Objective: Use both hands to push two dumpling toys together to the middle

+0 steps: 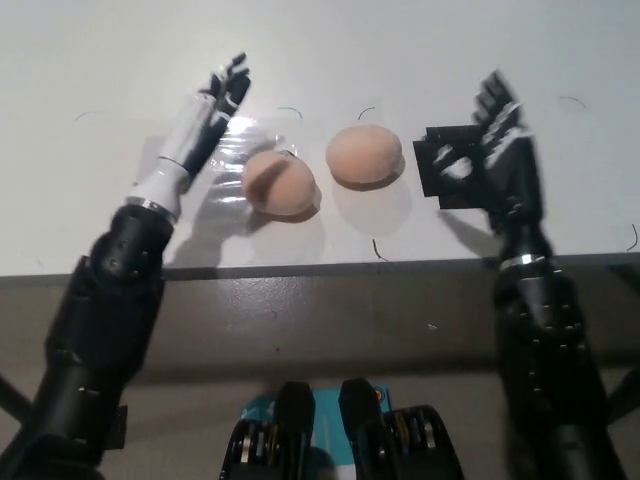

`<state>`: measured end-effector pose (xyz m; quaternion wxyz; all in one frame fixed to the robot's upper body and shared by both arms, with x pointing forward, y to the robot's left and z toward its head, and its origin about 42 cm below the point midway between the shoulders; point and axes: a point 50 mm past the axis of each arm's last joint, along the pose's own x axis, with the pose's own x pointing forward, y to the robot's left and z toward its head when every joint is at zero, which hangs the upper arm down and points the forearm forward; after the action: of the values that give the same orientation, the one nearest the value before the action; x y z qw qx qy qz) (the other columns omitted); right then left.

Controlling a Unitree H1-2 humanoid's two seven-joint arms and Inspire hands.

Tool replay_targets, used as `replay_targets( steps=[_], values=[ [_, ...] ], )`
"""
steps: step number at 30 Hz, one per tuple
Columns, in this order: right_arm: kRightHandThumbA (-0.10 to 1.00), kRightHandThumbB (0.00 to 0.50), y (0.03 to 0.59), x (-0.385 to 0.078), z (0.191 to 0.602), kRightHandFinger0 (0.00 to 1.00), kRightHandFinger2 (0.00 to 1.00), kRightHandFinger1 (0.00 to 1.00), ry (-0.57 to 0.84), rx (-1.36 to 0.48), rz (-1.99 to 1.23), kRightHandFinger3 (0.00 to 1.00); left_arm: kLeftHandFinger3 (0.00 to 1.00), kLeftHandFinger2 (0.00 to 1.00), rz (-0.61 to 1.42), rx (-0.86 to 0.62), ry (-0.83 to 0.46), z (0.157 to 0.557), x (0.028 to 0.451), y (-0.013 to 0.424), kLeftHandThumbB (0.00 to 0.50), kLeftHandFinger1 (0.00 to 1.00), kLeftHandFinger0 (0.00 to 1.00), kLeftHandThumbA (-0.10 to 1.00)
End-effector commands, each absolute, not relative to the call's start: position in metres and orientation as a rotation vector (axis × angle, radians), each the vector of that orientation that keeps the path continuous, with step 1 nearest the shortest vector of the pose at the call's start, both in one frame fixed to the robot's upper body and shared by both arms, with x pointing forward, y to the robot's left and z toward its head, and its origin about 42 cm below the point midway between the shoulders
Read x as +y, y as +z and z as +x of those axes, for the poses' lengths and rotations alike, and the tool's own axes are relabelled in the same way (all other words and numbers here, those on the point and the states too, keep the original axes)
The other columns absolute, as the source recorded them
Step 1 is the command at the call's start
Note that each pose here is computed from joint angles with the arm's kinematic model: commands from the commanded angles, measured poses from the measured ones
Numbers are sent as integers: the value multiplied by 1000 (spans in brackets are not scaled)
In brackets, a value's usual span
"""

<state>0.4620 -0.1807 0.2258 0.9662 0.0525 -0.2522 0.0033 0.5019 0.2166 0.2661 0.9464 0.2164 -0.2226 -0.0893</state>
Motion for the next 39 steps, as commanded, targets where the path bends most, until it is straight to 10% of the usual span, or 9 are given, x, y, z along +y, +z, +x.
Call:
replay_targets(
  steps=[1,11,14,23,39],
  values=[
    [1000,292,285,-192,448,1000,1000,1000,-18,-683,37,1000,1000,1000,455,-625,-175,490,229,315,293,1000,1000,1000],
    [1000,271,275,-201,385,1000,1000,1000,43,-743,25,1000,1000,1000,282,-736,-143,389,218,304,364,1000,1000,1000],
    [1000,287,255,-200,356,1000,1000,1000,66,-720,12,1000,1000,1000,210,-737,-165,343,218,274,290,1000,1000,1000],
    [1000,343,180,-214,271,1000,1000,1000,141,-553,-73,1000,1000,1000,192,-594,-184,244,237,202,311,1000,1000,1000],
    [1000,365,77,-222,221,1000,1000,1000,156,-270,-123,1000,1000,1000,196,-307,-132,208,279,105,299,1000,1000,1000]
  ],
)
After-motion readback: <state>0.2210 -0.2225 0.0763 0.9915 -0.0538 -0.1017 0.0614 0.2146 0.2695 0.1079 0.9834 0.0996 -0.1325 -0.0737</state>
